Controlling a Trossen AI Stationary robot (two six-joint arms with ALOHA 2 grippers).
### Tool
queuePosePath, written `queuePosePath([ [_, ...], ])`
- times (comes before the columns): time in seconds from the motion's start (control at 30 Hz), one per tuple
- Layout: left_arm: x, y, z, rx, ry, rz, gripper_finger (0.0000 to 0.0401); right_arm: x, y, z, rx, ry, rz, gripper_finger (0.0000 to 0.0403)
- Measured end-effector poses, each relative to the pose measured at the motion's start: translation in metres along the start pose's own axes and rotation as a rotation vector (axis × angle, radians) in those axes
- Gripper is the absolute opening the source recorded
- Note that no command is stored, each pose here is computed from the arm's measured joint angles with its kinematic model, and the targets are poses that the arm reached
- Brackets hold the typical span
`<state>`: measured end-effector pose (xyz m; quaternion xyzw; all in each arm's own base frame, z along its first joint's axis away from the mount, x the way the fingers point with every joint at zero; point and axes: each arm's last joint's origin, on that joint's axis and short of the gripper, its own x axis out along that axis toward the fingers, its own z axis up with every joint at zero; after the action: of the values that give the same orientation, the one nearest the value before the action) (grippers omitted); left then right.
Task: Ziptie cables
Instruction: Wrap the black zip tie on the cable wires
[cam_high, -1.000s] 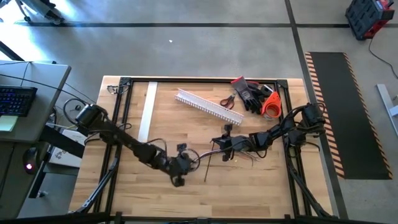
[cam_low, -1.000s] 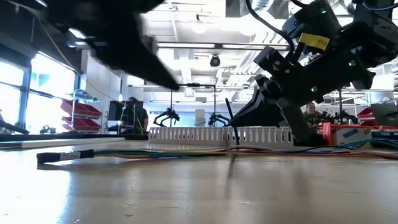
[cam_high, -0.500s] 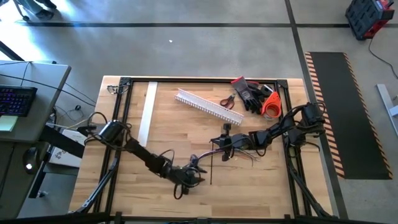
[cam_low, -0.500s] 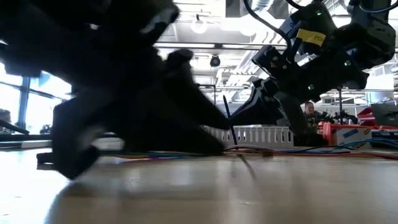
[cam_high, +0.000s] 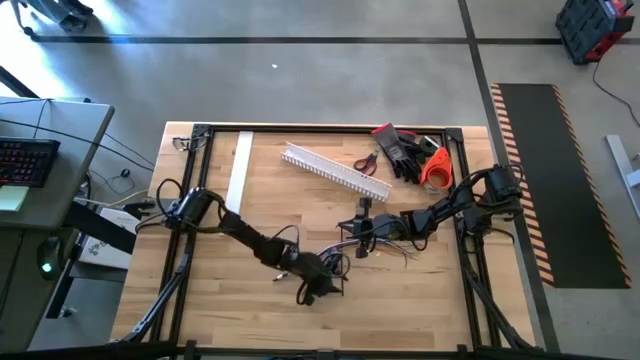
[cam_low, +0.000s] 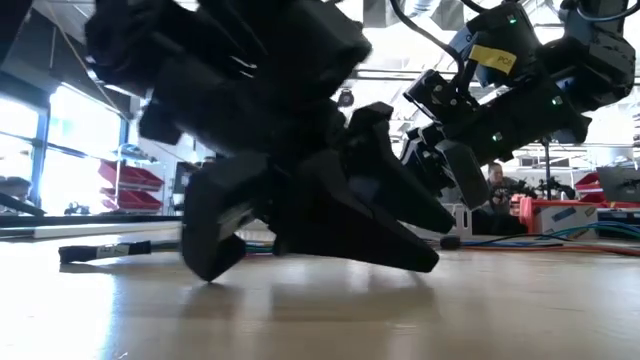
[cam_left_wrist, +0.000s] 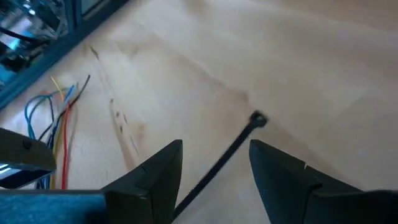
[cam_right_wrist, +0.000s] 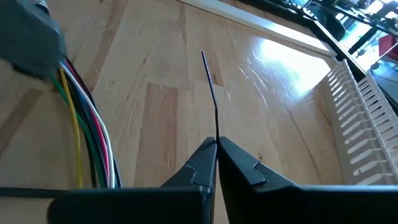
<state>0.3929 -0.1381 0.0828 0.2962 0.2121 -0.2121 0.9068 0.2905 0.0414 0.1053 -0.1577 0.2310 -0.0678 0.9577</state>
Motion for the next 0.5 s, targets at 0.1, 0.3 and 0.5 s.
queuePosePath([
  [0.1,0.003,0.011,-0.001,0.01,0.018,-0.054,0.0172,0.0,0.0,0.001,0.002,-0.007,-0.001,0.0],
  [0.3,0.013,0.017,-0.004,-0.004,0.006,-0.095,0.0137,0.0,0.0,0.001,0.006,-0.014,-0.003,0.0],
  [0.5,0.017,0.014,-0.002,-0.079,0.029,-0.056,0.0031,0.0,0.0,0.002,0.009,-0.022,-0.005,0.0],
])
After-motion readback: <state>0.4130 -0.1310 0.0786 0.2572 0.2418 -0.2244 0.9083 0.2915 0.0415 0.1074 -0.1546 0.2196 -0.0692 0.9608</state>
